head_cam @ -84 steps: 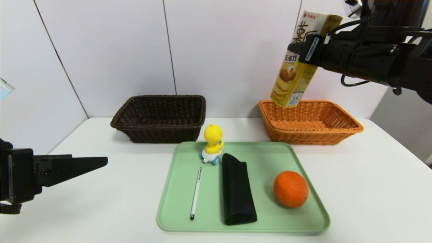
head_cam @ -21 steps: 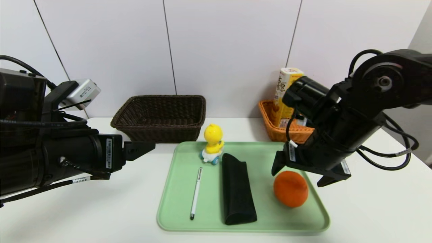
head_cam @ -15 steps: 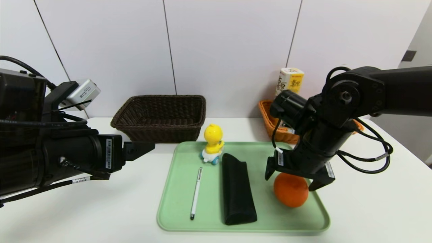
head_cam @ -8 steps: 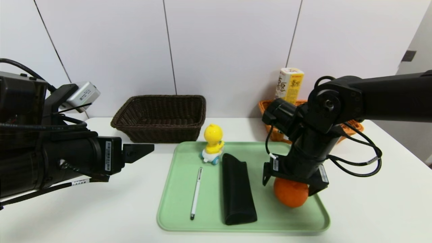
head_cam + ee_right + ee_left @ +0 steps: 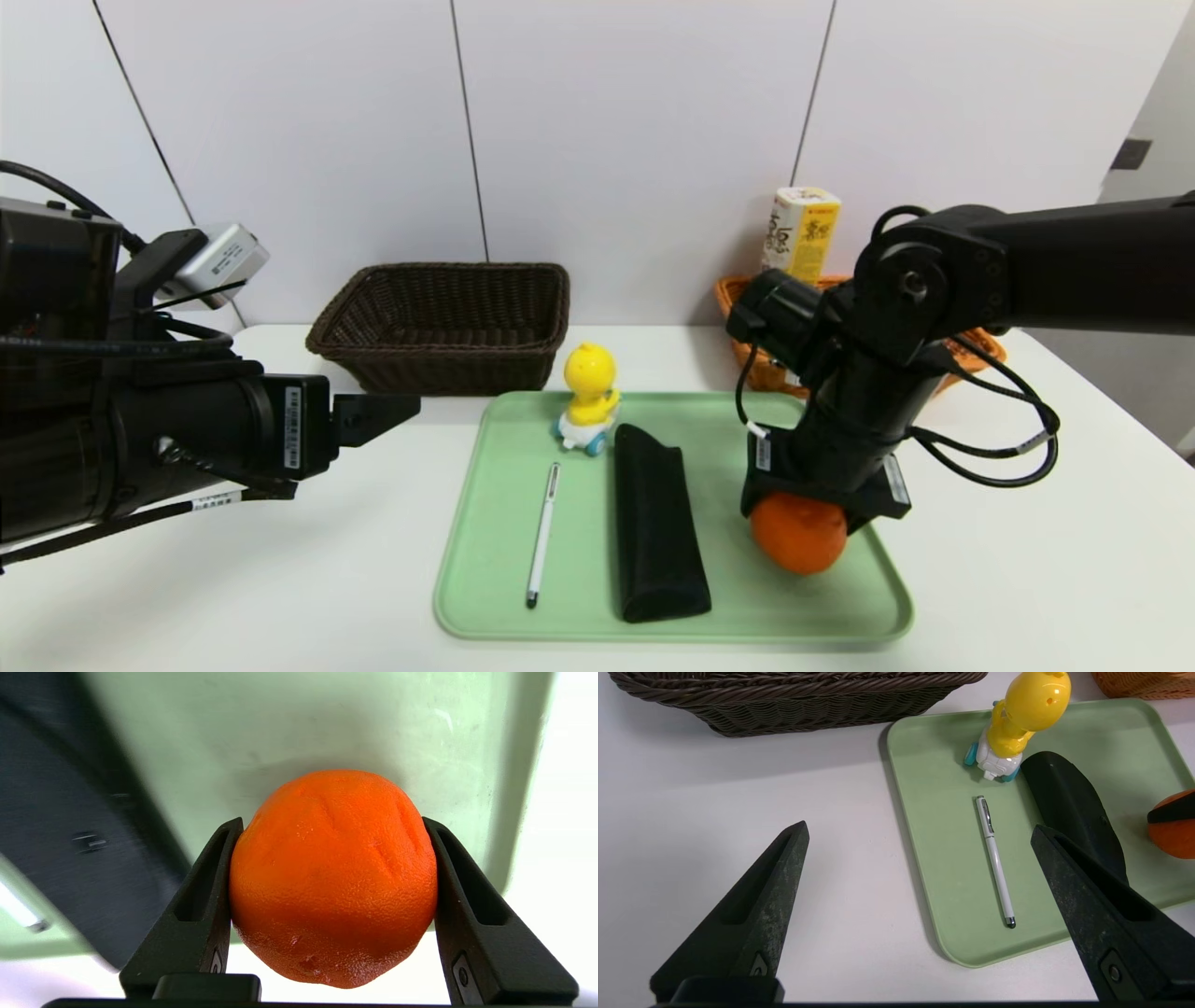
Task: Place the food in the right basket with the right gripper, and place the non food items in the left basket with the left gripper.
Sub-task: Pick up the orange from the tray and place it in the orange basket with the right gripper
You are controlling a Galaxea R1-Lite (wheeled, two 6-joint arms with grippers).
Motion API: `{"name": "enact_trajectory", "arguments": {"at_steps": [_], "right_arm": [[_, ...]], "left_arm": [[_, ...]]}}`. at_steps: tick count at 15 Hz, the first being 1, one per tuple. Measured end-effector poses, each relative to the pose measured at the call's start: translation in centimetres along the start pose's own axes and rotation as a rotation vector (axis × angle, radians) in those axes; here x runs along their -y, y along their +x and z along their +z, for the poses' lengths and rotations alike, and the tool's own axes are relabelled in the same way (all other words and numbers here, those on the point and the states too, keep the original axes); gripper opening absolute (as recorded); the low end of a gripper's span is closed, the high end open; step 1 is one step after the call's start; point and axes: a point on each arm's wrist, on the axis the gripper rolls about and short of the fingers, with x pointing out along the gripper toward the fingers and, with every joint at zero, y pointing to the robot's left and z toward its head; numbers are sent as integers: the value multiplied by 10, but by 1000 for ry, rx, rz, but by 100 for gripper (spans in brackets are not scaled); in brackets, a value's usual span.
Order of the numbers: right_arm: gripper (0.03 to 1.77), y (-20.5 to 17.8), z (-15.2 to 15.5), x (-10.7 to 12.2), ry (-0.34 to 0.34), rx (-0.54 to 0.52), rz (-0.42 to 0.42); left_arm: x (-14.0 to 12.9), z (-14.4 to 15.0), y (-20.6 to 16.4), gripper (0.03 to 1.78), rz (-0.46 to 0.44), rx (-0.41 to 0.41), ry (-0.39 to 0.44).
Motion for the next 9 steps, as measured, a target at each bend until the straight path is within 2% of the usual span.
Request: {"name": "enact_trajectory", "arguments": {"at_steps": [5,9], "right_arm": [[115,-80,14,1,90,200,199],[115,-119,46,39,250,402,307]], "left_arm": [[-4,1,-1,169,15,8,-9],[-4,1,-1,169,17,5,-9]]}}
